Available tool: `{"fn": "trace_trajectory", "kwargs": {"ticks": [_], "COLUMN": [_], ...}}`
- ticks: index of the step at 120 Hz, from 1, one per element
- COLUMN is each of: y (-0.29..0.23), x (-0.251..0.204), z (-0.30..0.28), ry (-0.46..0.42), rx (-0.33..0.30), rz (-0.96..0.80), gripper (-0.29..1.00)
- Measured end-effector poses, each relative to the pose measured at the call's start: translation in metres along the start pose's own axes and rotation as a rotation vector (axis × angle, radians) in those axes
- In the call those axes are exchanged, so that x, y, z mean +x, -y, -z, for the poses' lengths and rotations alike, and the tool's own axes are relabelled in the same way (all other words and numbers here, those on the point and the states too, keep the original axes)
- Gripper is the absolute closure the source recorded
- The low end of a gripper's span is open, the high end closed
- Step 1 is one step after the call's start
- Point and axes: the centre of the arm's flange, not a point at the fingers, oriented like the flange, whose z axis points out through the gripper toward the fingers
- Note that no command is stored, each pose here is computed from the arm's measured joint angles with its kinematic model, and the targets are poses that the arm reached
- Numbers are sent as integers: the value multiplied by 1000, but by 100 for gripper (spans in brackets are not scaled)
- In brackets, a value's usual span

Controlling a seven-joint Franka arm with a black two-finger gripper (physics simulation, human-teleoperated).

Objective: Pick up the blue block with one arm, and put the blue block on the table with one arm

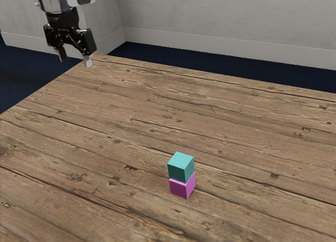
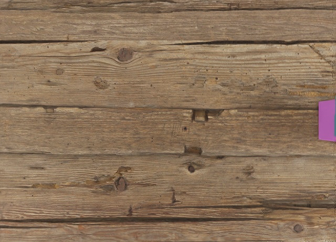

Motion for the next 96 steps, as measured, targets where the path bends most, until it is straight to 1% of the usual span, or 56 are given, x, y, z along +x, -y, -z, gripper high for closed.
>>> {"fn": "trace_trajectory", "kwargs": {"ticks": [22,24,29,32,36,40,54,72,79,88,96], "y": [-8,-8,-6,-6,-6,-7,-20,-89,-104,-100,-114], "x": [4,4,-2,-7,-12,-15,-1,2,9,31,46], "z": [1,12,66,89,106,114,100,90,79,48,-12], "ry": [0,-21,-118,-158,-182,-189,-145,-119,-104,-61,17], "rx": [-6,-6,-4,-4,-2,-1,-3,-14,-15,-16,-18], "rz": [-19,-19,-18,-18,-19,-20,-45,-175,-201,-191,-215], "gripper": [0,0,0,0,0,0,0,0,0,0,0]}}
